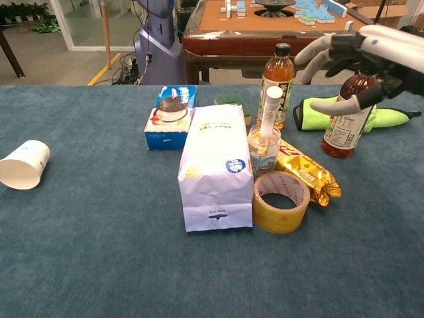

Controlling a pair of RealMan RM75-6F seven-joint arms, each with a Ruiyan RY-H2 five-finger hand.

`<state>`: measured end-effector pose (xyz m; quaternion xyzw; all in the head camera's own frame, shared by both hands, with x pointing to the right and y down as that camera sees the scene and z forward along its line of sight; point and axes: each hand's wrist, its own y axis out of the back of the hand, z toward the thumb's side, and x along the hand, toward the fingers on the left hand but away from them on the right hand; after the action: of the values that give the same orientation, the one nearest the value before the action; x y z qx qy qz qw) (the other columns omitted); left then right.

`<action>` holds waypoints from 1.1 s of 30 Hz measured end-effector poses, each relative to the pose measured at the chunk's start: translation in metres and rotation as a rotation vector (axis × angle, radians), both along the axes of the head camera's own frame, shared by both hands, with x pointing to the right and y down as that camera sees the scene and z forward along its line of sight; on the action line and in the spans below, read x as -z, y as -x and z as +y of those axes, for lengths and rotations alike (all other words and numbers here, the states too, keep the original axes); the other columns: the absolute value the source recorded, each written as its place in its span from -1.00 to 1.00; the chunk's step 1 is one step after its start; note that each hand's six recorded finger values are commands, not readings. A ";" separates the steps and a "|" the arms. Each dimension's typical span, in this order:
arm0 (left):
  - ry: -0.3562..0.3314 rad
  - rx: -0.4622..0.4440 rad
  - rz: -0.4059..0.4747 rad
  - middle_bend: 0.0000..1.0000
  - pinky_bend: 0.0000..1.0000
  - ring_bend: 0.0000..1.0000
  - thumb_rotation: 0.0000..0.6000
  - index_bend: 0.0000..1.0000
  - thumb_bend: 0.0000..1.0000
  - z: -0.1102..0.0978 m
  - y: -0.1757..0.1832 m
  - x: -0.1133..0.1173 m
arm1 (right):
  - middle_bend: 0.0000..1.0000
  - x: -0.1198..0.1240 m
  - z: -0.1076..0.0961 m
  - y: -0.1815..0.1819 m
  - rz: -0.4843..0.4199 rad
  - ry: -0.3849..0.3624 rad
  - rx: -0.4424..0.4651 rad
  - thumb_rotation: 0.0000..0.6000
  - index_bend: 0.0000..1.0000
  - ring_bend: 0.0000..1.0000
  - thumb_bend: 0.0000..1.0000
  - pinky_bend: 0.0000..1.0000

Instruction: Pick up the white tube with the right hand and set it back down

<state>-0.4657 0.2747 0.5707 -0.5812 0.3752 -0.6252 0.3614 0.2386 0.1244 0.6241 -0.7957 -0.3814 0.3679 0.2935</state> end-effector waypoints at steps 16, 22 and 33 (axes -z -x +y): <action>-0.007 -0.030 0.017 -0.80 -0.99 -0.78 1.00 -0.60 -0.47 -0.011 -0.013 -0.003 | -0.26 0.053 0.066 -0.131 0.327 -0.068 -0.200 1.00 -0.45 -0.54 -0.34 -0.60; -0.013 -0.023 0.013 -0.81 -0.99 -0.78 1.00 -0.60 -0.47 -0.011 -0.011 -0.001 | -0.26 0.065 0.079 -0.167 0.417 -0.057 -0.280 1.00 -0.45 -0.54 -0.34 -0.60; -0.022 -0.034 0.018 -0.81 -0.99 -0.78 1.00 -0.60 -0.47 -0.011 -0.013 0.001 | -0.26 0.063 0.083 -0.178 0.437 -0.032 -0.267 1.00 -0.45 -0.54 -0.34 -0.60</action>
<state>-0.4526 0.2639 0.5700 -0.5890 0.3753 -0.6097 0.3748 0.4161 0.2076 0.5613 -0.6352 -0.4165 0.5605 0.3301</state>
